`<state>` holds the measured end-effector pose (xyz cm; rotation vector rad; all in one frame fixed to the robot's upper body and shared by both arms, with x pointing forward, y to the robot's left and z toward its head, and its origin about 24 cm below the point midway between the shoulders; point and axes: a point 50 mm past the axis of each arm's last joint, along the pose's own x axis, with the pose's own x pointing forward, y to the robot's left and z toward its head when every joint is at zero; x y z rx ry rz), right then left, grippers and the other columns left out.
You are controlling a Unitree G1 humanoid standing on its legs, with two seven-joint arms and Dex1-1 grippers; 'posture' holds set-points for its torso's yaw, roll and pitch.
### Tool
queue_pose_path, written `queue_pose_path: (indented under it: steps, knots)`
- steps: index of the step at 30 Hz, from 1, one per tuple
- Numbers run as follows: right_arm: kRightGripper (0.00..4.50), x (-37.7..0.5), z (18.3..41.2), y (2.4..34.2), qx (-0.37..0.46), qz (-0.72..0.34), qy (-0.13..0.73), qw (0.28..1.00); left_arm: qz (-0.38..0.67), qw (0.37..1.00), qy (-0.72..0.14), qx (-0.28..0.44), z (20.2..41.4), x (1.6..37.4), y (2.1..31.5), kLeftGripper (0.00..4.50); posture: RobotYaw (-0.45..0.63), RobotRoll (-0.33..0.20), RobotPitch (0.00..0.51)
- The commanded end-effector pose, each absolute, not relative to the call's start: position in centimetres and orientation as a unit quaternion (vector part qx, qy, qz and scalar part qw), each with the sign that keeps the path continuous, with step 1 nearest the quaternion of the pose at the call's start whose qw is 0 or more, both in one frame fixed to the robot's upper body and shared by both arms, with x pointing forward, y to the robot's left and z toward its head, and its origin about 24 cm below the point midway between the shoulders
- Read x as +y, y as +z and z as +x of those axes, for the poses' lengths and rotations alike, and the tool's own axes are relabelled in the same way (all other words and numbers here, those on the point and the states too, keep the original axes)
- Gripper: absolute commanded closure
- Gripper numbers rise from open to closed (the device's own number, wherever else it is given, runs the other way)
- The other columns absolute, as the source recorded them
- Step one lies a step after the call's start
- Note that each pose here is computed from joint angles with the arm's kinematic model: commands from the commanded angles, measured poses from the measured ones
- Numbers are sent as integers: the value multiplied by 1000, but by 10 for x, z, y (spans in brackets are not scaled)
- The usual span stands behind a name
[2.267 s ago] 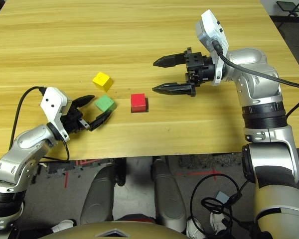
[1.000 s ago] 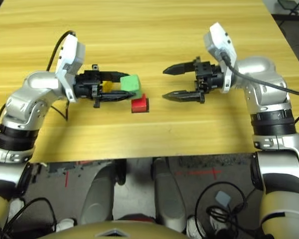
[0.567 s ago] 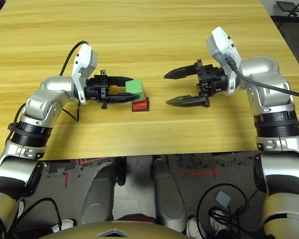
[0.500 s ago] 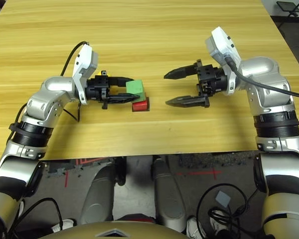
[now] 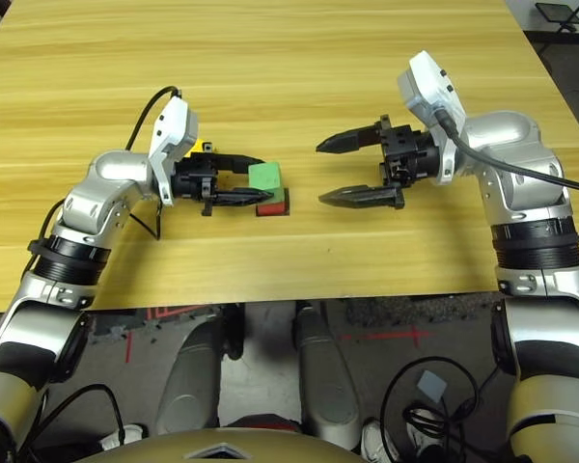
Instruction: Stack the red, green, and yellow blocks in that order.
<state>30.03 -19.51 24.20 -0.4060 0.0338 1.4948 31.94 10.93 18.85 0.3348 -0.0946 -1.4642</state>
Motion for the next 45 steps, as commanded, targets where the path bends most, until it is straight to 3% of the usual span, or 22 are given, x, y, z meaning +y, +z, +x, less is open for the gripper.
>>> queue_pose_path:
  steps: [1,13,20,23,30,34,39,45]
  knots:
    - [0,-198,296,245,12,-187,671,717,168,723,-669,-42,321,106,187,2428,-145,-128,297]
    - [0,-198,295,244,12,-183,668,721,176,718,-673,-30,321,107,184,2428,-147,-128,305]
    - [0,-199,297,243,13,-182,668,721,168,718,-675,-24,314,105,188,19,-130,-127,303]
    - [0,-199,298,243,13,-182,669,721,155,726,-669,-34,310,105,200,19,-126,-126,302]
    - [0,-200,299,244,13,-184,668,721,75,800,-582,-127,292,133,275,19,-104,-125,294]
    - [0,-201,300,244,14,-184,668,721,49,840,-524,-133,278,157,284,19,-85,-124,292]
    - [0,-198,307,245,7,-184,669,720,60,911,-396,-94,270,190,246,19,-41,-123,292]
    - [0,-190,312,249,-6,-188,679,710,61,949,-307,-36,271,184,187,19,-28,-127,291]
